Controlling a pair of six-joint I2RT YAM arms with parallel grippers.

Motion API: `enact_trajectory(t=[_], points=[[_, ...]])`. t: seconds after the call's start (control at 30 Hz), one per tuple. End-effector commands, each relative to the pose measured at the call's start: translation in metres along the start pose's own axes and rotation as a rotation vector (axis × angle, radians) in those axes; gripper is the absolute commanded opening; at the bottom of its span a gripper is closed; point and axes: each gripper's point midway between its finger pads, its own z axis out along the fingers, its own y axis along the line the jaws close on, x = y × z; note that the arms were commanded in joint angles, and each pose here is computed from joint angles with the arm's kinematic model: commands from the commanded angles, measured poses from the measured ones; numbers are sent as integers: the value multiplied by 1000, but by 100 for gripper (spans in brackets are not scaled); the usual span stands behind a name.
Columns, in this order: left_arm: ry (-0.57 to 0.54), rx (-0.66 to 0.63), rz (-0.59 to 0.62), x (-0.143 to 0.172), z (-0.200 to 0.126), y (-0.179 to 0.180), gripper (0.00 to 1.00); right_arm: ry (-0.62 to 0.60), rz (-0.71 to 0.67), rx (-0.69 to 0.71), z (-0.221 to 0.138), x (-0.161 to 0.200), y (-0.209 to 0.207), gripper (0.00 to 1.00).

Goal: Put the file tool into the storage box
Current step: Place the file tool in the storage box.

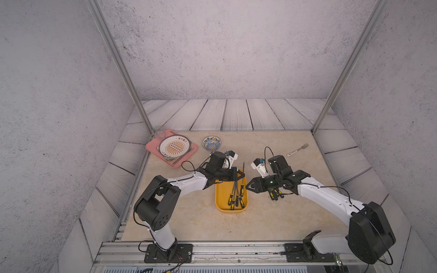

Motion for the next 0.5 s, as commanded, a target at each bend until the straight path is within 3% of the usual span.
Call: enact_trajectory(t=[0.0,0.1,0.2,0.27,0.47], points=[[34,-102,43,18,-11,20,0,-10,-15,27,-4,-2,-1,50],[66,-145,29,31,-9,34,2,2,1,70,-1,1,-11,50],[80,-149,14,33,-5,38,41,21,29,130,2,5,-25,51],[72,-148,11,31,-4,38,52,35,53,198,2,8,-37,51],[37,-141,8,17,-1,34,54,51,135,532,-13,20,-96,52]])
